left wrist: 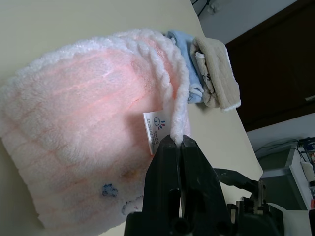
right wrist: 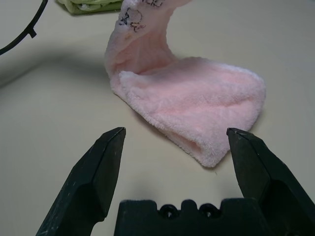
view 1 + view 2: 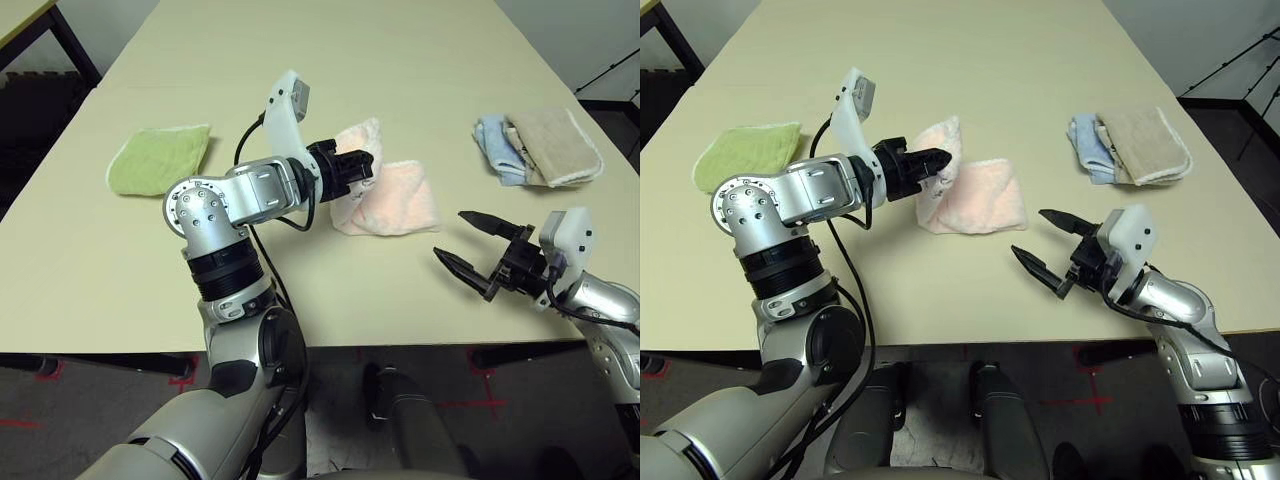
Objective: Fold the towel and set it aside.
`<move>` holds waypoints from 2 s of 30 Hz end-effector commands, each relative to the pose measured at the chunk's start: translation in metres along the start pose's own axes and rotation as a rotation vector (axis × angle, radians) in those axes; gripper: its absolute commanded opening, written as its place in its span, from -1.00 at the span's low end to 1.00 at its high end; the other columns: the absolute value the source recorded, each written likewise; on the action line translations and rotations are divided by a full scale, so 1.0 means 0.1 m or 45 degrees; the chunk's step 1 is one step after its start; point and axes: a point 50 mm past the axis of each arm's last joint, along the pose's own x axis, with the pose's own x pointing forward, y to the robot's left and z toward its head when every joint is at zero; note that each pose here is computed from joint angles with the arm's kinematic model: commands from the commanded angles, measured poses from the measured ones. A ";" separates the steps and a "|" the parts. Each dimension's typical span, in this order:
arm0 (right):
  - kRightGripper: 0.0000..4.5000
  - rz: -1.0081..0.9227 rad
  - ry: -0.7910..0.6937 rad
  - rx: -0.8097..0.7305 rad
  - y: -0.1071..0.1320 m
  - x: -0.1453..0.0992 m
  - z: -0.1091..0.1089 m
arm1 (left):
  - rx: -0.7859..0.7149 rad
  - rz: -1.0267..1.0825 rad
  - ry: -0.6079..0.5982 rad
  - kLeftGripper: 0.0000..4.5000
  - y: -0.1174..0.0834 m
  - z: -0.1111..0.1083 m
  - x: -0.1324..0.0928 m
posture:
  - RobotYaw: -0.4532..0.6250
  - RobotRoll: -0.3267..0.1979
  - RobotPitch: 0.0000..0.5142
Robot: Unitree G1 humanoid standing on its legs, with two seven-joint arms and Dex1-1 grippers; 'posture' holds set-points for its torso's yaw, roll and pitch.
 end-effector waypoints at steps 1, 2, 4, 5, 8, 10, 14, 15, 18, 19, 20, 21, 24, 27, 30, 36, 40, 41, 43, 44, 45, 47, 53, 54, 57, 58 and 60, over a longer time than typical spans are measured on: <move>1.00 -0.027 0.008 -0.009 -0.02 -0.06 0.02 | -0.035 -0.063 0.060 -1.00 -0.10 -0.12 0.12 | 0.00 0.25 -0.25; 1.00 -0.028 0.009 -0.010 -0.02 -0.06 0.02 | -0.037 -0.068 0.061 -1.00 -0.11 -0.13 0.13 | 0.00 0.25 -0.25; 1.00 -0.029 0.008 -0.008 -0.02 -0.06 0.02 | -0.048 -0.091 0.071 -1.00 -0.15 -0.16 0.15 | -0.01 0.25 -0.24; 1.00 -0.028 0.008 -0.008 -0.02 -0.06 0.01 | -0.056 -0.102 0.078 -1.00 -0.18 -0.17 0.17 | -0.01 0.25 -0.24; 1.00 -0.029 0.006 -0.005 -0.01 -0.05 0.01 | -0.073 -0.116 0.094 -1.00 -0.21 -0.22 0.19 | -0.01 0.25 -0.23; 1.00 -0.031 0.006 -0.002 -0.01 -0.05 0.01 | -0.083 -0.120 0.107 -1.00 -0.21 -0.26 0.21 | -0.02 0.25 -0.22; 1.00 -0.035 0.002 0.001 -0.01 -0.05 0.02 | -0.112 -0.143 0.125 -1.00 -0.26 -0.29 0.25 | -0.02 0.25 -0.20; 1.00 -0.038 0.000 0.002 -0.01 -0.05 0.02 | -0.113 -0.149 0.133 -1.00 -0.27 -0.30 0.26 | -0.03 0.25 -0.18; 1.00 -0.087 -0.027 0.021 -0.04 -0.04 0.03 | -0.127 -0.145 0.167 -1.00 -0.26 -0.36 0.27 | -0.03 0.25 -0.17; 1.00 -0.109 -0.036 0.033 -0.05 -0.04 0.03 | -0.132 -0.138 0.179 -1.00 -0.24 -0.37 0.27 | -0.03 0.25 -0.16; 1.00 -0.123 -0.041 0.040 -0.06 -0.04 0.04 | -0.134 -0.133 0.185 -1.00 -0.23 -0.38 0.27 | -0.03 0.25 -0.16; 1.00 -0.129 -0.039 0.039 -0.07 -0.04 0.04 | -0.137 -0.119 0.198 -1.00 -0.21 -0.40 0.27 | -0.03 0.25 -0.16; 1.00 -0.126 -0.029 0.028 -0.07 -0.05 0.03 | -0.140 -0.087 0.234 -1.00 -0.15 -0.46 0.28 | -0.03 0.25 -0.15; 1.00 -0.122 -0.028 0.029 -0.07 -0.04 0.03 | -0.147 -0.073 0.260 -1.00 -0.13 -0.50 0.29 | -0.03 0.25 -0.15; 1.00 -0.122 -0.028 0.029 -0.07 -0.03 0.03 | -0.151 -0.068 0.266 -1.00 -0.12 -0.52 0.29 | -0.03 0.25 -0.15; 1.00 -0.119 -0.024 0.025 -0.06 -0.02 0.03 | -0.169 -0.048 0.306 -1.00 -0.09 -0.61 0.36 | -0.04 0.25 -0.13; 1.00 -0.117 -0.021 0.023 -0.06 -0.02 0.03 | -0.179 -0.063 0.318 -1.00 -0.15 -0.64 0.43 | -0.05 0.25 -0.12; 1.00 -0.116 -0.020 0.022 -0.06 -0.02 0.03 | -0.181 -0.072 0.319 -1.00 -0.17 -0.64 0.45 | -0.05 0.25 -0.12; 1.00 -0.117 -0.019 0.022 -0.06 -0.02 0.03 | -0.177 -0.092 0.319 -1.00 -0.21 -0.63 0.48 | -0.05 0.25 -0.12; 1.00 -0.116 -0.018 0.021 -0.06 -0.02 0.03 | -0.177 -0.099 0.319 -1.00 -0.23 -0.63 0.49 | -0.06 0.25 -0.12; 1.00 -0.114 -0.017 0.020 -0.05 -0.02 0.03 | -0.177 -0.105 0.318 -1.00 -0.24 -0.63 0.50 | -0.06 0.25 -0.12; 1.00 -0.113 -0.015 0.018 -0.05 -0.02 0.03 | -0.176 -0.120 0.316 -1.00 -0.28 -0.61 0.53 | -0.07 0.25 -0.12; 1.00 -0.110 -0.013 0.019 -0.04 -0.02 0.03 | -0.177 -0.164 0.305 -1.00 -0.38 -0.58 0.57 | -0.07 0.25 -0.13; 1.00 -0.109 -0.013 0.021 -0.04 -0.02 0.03 | -0.176 -0.171 0.306 -1.00 -0.40 -0.59 0.57 | -0.07 0.25 -0.13; 1.00 -0.107 -0.012 0.025 -0.04 -0.02 0.02 | -0.176 -0.186 0.308 -1.00 -0.44 -0.60 0.57 | -0.07 0.25 -0.11; 1.00 -0.106 -0.011 0.026 -0.04 -0.02 0.02 | -0.176 -0.191 0.307 -1.00 -0.45 -0.61 0.57 | -0.07 0.25 -0.11; 1.00 -0.104 -0.011 0.029 -0.03 -0.01 0.02 | -0.177 -0.198 0.307 -1.00 -0.46 -0.61 0.57 | -0.07 0.25 -0.10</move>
